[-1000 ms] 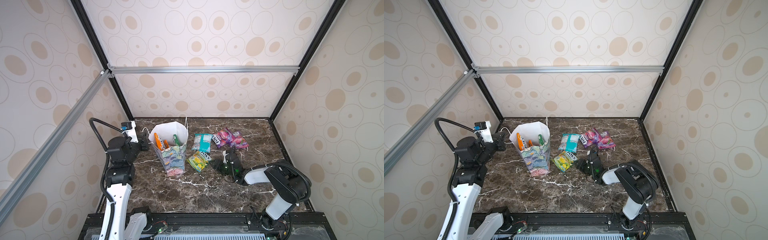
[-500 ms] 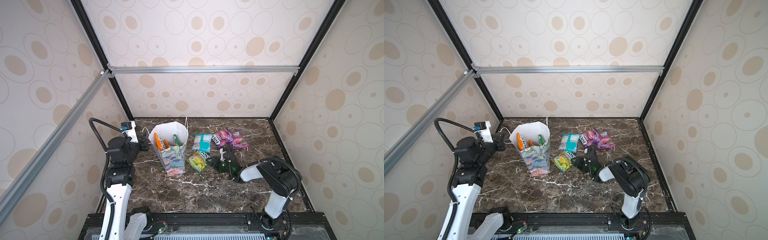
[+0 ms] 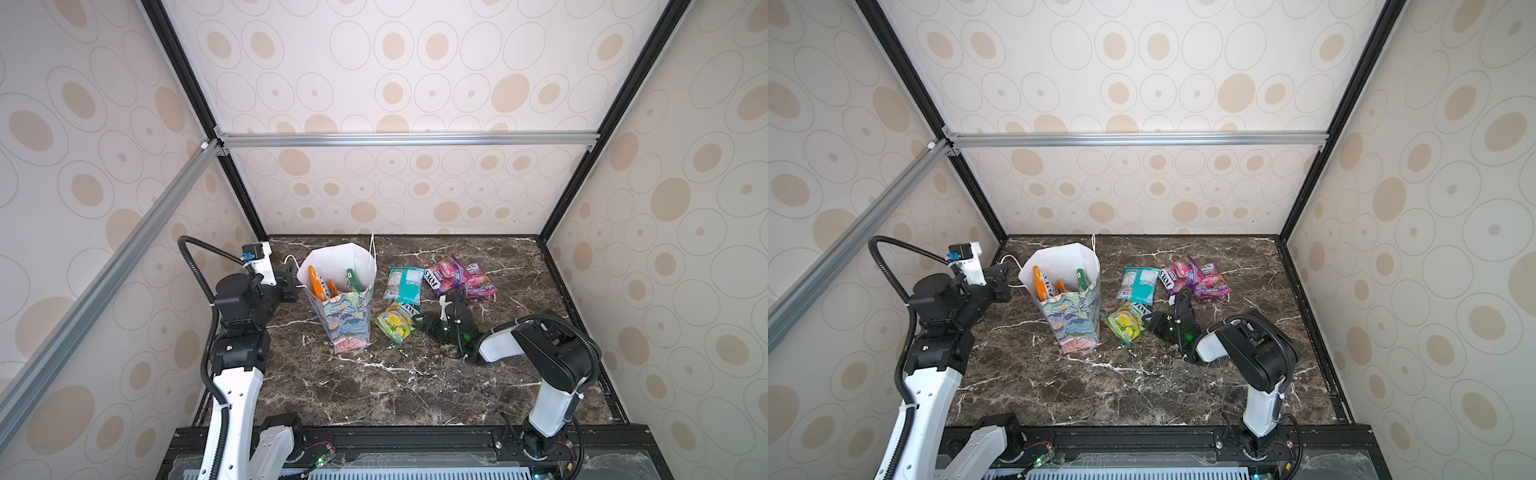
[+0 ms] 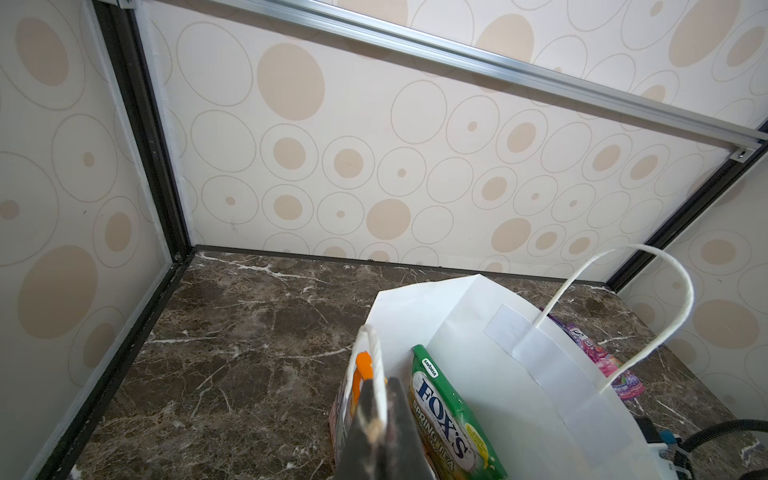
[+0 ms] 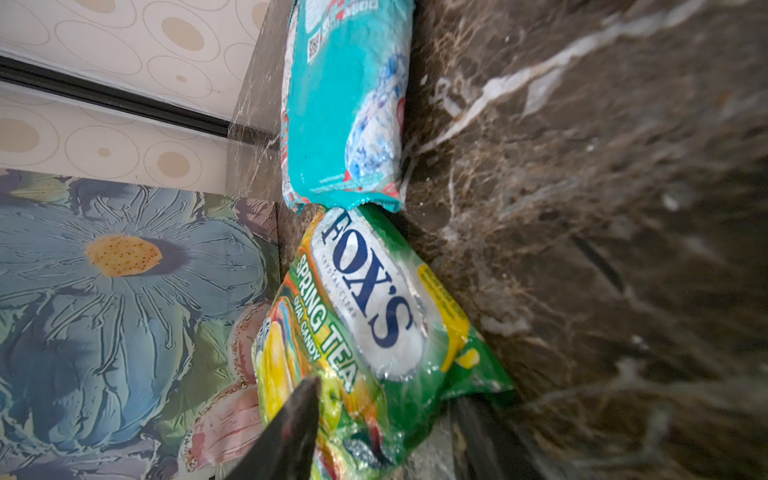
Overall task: Place the snacks into the paper bag
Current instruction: 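Lower the right gripper onto the green Spring Tea packet's edge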
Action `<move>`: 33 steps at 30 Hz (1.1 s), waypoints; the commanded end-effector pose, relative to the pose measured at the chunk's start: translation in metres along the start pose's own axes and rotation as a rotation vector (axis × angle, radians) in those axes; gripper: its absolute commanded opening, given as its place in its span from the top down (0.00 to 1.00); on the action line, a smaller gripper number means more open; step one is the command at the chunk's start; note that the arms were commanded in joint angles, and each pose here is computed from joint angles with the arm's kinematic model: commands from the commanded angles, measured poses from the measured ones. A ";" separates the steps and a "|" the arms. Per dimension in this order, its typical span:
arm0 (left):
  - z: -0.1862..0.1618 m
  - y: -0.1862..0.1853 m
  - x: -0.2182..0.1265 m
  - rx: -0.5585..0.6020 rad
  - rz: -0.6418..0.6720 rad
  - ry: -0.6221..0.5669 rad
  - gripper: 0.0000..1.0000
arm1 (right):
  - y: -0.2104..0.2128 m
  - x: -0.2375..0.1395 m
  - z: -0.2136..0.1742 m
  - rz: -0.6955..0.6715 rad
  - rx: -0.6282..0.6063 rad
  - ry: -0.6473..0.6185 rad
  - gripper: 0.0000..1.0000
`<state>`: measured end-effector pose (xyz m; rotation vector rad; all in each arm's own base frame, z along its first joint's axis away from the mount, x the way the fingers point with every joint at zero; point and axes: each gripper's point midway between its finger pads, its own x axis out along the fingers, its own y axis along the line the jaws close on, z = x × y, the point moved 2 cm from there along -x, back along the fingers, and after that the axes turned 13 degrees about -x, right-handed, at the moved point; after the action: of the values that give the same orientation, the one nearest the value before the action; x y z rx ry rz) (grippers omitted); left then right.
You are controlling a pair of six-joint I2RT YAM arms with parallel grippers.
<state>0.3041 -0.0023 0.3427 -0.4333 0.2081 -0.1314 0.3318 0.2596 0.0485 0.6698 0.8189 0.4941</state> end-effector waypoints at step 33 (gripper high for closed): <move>0.008 -0.004 -0.005 0.028 -0.009 -0.028 1.00 | 0.000 -0.010 0.007 -0.043 -0.077 -0.005 1.00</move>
<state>0.3040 -0.0023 0.3428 -0.4328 0.2077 -0.1311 0.3324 0.2565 0.0497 0.6130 0.8168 0.4880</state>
